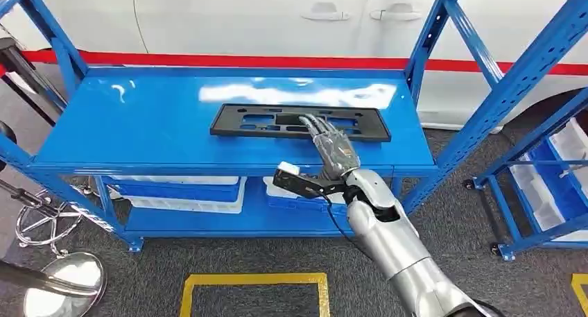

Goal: Take the parts from the cabinet and place them on the table.

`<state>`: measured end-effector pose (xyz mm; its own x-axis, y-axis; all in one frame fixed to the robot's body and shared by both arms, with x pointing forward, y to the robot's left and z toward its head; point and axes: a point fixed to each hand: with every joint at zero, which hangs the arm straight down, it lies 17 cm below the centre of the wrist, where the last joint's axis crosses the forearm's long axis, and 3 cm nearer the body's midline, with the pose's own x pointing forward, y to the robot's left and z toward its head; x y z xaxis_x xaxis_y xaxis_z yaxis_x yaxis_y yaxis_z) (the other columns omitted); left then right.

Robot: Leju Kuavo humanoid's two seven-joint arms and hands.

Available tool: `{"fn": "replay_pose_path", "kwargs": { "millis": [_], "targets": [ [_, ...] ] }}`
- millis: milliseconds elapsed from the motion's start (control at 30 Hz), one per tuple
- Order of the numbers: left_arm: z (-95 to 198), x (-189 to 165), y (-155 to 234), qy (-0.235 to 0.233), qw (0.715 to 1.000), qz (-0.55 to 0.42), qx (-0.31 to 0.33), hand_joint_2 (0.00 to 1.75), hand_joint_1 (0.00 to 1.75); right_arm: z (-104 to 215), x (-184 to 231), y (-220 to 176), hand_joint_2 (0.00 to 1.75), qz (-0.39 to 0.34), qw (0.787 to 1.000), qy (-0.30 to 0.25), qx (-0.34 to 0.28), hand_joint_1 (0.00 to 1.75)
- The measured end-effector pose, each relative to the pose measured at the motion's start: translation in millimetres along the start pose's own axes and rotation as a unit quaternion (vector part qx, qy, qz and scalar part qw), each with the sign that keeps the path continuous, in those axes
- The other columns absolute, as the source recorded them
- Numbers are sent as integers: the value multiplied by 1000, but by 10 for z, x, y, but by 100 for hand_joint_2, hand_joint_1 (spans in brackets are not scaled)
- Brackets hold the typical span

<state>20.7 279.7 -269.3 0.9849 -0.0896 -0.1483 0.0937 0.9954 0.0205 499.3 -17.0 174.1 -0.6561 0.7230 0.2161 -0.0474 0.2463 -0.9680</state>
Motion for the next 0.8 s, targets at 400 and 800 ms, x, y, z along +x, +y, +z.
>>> {"fn": "replay_pose_path", "kwargs": {
  "millis": [400,800],
  "targets": [
    [3,28,-37,-4,1000,6,-5,0,0,-18,-30,81,175,14,1000,3,11,0],
    [5,41,-58,-8,1000,17,-10,0,0,-25,-9,213,175,27,1000,9,15,0]
  ]
}}
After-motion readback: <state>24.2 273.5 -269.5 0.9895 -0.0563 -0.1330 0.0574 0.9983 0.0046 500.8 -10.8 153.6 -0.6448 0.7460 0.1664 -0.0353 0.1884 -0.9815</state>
